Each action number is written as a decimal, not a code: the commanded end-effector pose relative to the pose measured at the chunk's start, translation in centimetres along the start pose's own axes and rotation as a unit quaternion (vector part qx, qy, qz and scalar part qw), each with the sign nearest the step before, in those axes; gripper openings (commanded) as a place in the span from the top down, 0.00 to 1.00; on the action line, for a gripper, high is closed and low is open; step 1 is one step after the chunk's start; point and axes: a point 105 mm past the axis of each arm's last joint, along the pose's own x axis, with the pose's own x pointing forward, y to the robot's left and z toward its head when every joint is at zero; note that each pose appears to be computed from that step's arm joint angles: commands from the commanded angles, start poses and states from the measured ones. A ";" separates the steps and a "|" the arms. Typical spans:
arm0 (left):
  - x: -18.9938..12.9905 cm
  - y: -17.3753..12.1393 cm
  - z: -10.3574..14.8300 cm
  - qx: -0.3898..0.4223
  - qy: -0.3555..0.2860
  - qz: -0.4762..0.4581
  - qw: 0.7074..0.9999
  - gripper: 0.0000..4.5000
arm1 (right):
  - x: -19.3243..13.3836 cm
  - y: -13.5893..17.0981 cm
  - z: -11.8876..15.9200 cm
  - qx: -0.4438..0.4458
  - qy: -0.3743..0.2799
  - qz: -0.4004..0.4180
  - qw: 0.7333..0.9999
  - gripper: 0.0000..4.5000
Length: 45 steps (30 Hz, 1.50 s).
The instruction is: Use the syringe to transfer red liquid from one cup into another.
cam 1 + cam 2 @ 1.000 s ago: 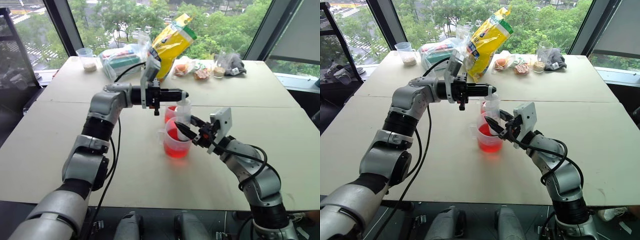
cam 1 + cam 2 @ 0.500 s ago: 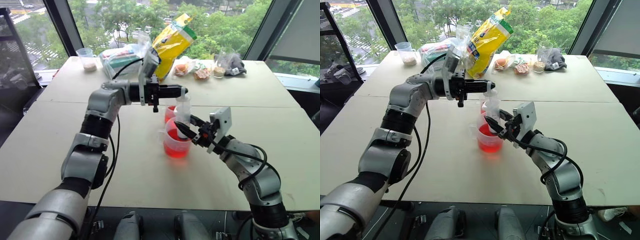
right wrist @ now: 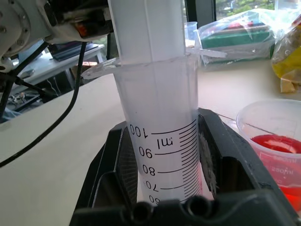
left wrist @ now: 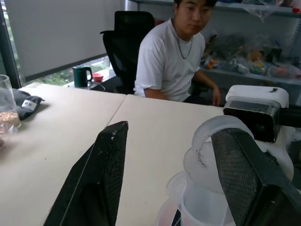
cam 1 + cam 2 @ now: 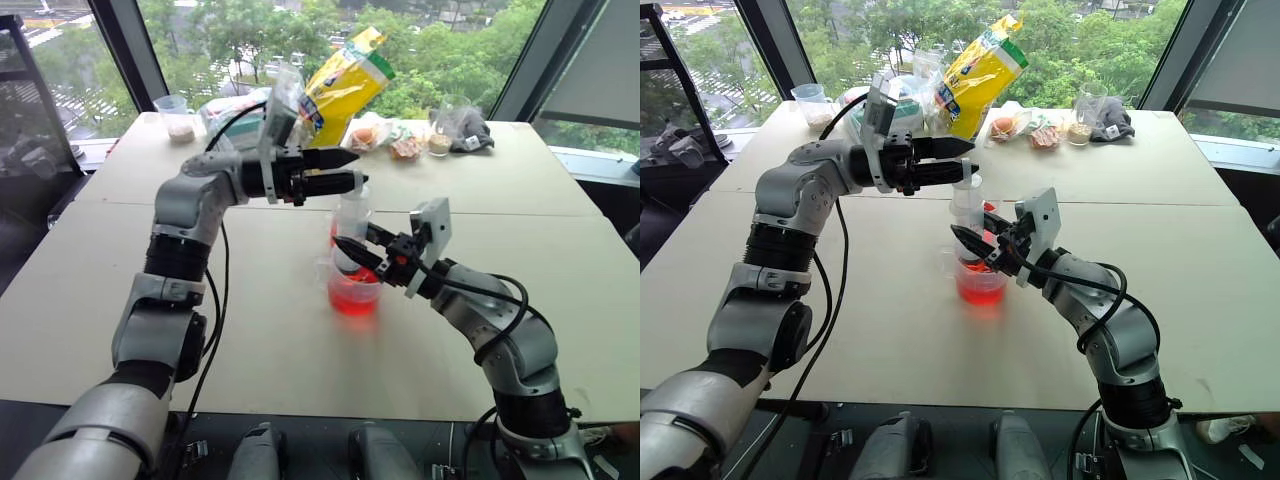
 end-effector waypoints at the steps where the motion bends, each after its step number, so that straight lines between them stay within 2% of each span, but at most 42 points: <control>1: -0.7 -0.3 -1.3 -0.006 0.025 -0.003 1.000 0.35 | -0.8 0.0 5.6 -0.038 -0.098 -0.005 0.994 0.68; 10: -3.5 0.1 -2.3 -0.018 0.048 0.036 0.998 0.35 | -1.4 -0.3 5.7 -0.026 -0.097 -0.012 0.995 0.68; 18: -4.8 0.7 -1.2 -0.014 0.037 0.069 0.997 0.35 | -1.7 0.1 5.2 -0.027 -0.088 -0.005 0.996 0.68; 25: -5.8 1.2 -0.2 -0.005 0.029 0.097 0.995 0.35 | -1.3 -0.8 8.3 -0.069 -0.096 0.023 0.993 0.68; 28: -6.6 1.5 -0.1 -0.001 0.026 0.116 0.993 0.35 | -0.1 -2.8 10.2 -0.086 -0.100 0.028 0.991 0.68; 31: -7.0 1.5 0.0 0.001 0.024 0.127 0.992 0.35 | 1.4 -5.3 10.8 -0.082 -0.109 0.019 0.990 0.68; 37: -7.3 1.0 0.2 0.005 0.021 0.136 0.990 0.35 | 4.4 -10.3 8.5 -0.061 -0.110 -0.028 0.992 0.68; 41: -6.5 1.4 1.2 0.020 0.005 0.147 0.989 0.35 | 5.1 -10.9 6.2 -0.047 -0.098 -0.030 0.994 0.68; 45: -4.6 1.9 2.7 0.034 -0.014 0.131 0.991 0.35 | 5.3 -11.0 5.3 -0.042 -0.094 -0.031 0.994 0.68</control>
